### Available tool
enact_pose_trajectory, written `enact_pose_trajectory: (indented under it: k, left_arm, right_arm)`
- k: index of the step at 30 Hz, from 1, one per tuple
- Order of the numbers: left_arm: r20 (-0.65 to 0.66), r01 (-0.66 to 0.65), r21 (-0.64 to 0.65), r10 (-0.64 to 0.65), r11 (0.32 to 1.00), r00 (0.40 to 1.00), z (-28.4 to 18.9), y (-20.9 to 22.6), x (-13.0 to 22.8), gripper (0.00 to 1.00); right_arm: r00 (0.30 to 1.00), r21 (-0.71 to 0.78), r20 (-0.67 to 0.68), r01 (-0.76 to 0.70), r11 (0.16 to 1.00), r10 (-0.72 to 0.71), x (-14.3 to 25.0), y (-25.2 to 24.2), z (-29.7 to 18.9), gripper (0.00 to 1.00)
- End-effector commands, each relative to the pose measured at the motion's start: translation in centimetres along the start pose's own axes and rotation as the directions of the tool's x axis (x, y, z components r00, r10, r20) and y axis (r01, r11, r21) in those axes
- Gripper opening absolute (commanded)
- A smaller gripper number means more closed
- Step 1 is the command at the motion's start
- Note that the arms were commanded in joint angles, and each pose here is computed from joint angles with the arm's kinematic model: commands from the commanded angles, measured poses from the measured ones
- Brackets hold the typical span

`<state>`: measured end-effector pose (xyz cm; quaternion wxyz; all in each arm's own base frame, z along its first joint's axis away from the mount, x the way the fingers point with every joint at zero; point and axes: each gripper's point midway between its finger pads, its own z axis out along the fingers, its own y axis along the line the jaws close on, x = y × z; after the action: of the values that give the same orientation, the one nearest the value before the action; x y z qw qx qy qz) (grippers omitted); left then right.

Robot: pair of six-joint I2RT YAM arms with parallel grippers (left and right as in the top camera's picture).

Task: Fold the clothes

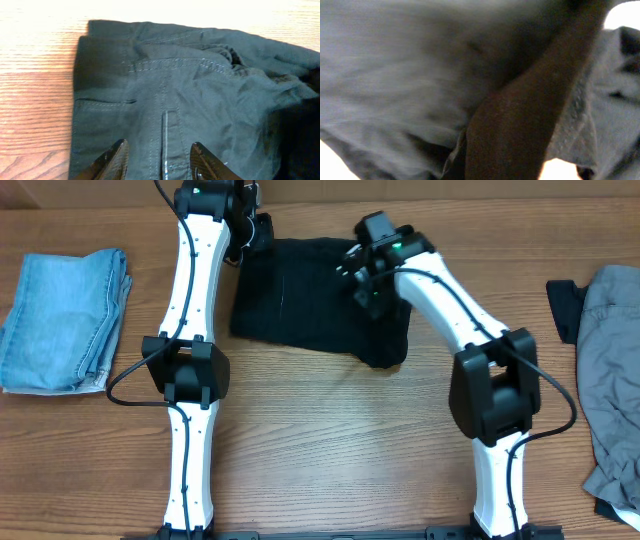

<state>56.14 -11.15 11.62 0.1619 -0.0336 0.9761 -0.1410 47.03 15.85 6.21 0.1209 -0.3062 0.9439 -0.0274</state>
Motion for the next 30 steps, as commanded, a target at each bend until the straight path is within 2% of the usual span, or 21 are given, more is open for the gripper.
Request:
enact_pose_trajectory:
  k: [1, 2, 6, 12, 17, 20, 25, 30]
  left_arm:
    - [-0.022, 0.025, 0.003, -0.024, 1.0, 0.999, -0.1, 0.7, 0.4, 0.43]
    - [-0.028, 0.026, 0.0, -0.026, 1.0, 0.999, -0.1, 0.7, 0.5, 0.41]
    - [-0.04, 0.051, 0.0, -0.051, 0.999, 0.998, -0.1, 0.7, 0.8, 0.29]
    - [-0.055, 0.032, 0.0, -0.032, 0.999, 0.998, 0.1, -0.4, 1.4, 0.33]
    - [-0.058, 0.034, -0.001, -0.034, 0.999, 0.998, 0.1, -0.3, 1.5, 0.35]
    - [-0.055, 0.033, -0.001, -0.033, 0.999, 0.998, 0.0, -0.3, 1.4, 0.35]
    - [-0.042, 0.05, -0.004, -0.05, 0.999, 0.998, -0.4, 0.7, 0.9, 0.35]
    - [-0.045, 0.087, -0.021, -0.088, 0.996, 0.995, -0.9, 2.9, 0.7, 0.35]
  right_arm:
    - [0.977, -0.003, 0.086, -0.197, 0.98, 0.196, -0.4, -4.9, -3.6, 0.04]
    - [0.959, -0.031, 0.12, -0.256, 0.966, 0.258, 0.4, -7.3, -5.5, 0.04]
    - [0.931, -0.077, 0.111, -0.342, 0.937, 0.348, 2.6, -10.4, -6.2, 0.04]
    - [0.911, -0.058, 0.087, -0.399, 0.915, 0.403, 6.5, -15.2, -5.9, 0.04]
    - [0.916, -0.039, 0.098, -0.388, 0.921, 0.39, 7.6, -17.1, -6.0, 0.04]
    - [0.928, -0.027, 0.127, -0.35, 0.936, 0.35, 7.0, -17.5, -6.3, 0.04]
    - [0.943, -0.029, 0.188, -0.273, 0.962, 0.273, 3.7, -15.8, -7.8, 0.04]
    - [0.977, 0.069, 0.195, -0.104, 0.992, 0.089, 0.5, -12.7, -8.8, 0.04]
